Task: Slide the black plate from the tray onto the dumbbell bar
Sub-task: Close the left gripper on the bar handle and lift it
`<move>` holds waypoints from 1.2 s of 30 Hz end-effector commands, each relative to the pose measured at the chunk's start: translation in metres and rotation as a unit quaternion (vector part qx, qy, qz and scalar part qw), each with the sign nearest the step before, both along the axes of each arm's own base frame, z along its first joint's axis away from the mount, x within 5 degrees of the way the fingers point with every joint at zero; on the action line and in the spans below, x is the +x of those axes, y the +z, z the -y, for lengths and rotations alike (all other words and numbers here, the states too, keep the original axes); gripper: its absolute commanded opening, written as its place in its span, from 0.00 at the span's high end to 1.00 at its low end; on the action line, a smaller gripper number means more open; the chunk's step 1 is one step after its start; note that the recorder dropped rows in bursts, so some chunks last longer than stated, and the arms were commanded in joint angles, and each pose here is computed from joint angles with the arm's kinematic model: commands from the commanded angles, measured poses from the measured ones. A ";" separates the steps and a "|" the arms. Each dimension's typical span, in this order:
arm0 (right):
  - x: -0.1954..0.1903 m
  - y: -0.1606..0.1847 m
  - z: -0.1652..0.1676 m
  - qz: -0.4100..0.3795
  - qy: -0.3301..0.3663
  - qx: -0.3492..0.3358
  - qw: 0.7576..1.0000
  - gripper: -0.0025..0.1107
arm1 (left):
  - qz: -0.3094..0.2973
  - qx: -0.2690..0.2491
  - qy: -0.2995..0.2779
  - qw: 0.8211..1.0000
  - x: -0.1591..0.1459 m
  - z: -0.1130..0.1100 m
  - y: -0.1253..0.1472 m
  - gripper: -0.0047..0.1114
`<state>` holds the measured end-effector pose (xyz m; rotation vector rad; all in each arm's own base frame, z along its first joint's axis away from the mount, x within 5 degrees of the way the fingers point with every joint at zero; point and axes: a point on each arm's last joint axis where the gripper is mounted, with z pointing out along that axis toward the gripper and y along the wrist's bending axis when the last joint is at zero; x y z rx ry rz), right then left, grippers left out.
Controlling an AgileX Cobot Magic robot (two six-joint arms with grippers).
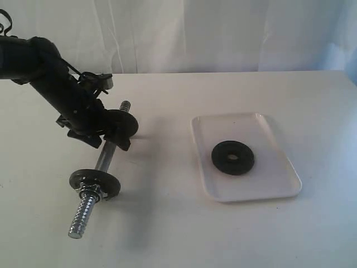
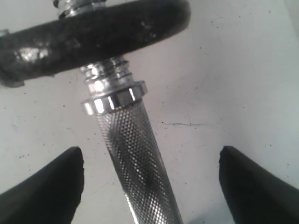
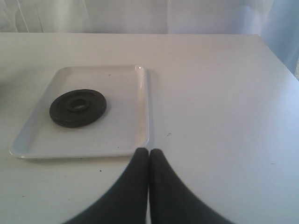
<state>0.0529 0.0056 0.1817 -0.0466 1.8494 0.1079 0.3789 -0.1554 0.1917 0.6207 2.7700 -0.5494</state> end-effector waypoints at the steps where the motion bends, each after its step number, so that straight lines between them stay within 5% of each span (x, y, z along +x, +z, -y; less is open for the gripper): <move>1: 0.000 0.000 0.001 0.008 -0.004 -0.002 1.000 0.98 | -0.003 -0.003 0.003 1.000 0.001 0.005 -0.003 0.26; 15: 0.000 0.000 0.001 0.008 -0.004 -0.002 1.000 0.98 | -0.013 0.002 0.015 1.000 0.005 0.009 -0.022 0.27; 24: 0.000 0.000 0.001 0.008 -0.004 -0.002 1.000 0.98 | -0.001 -0.016 0.034 0.999 0.009 0.012 -0.022 0.44; 36: 0.000 0.000 0.001 0.008 -0.004 -0.002 1.000 0.98 | -0.019 -0.011 0.035 0.999 0.010 0.013 -0.036 0.44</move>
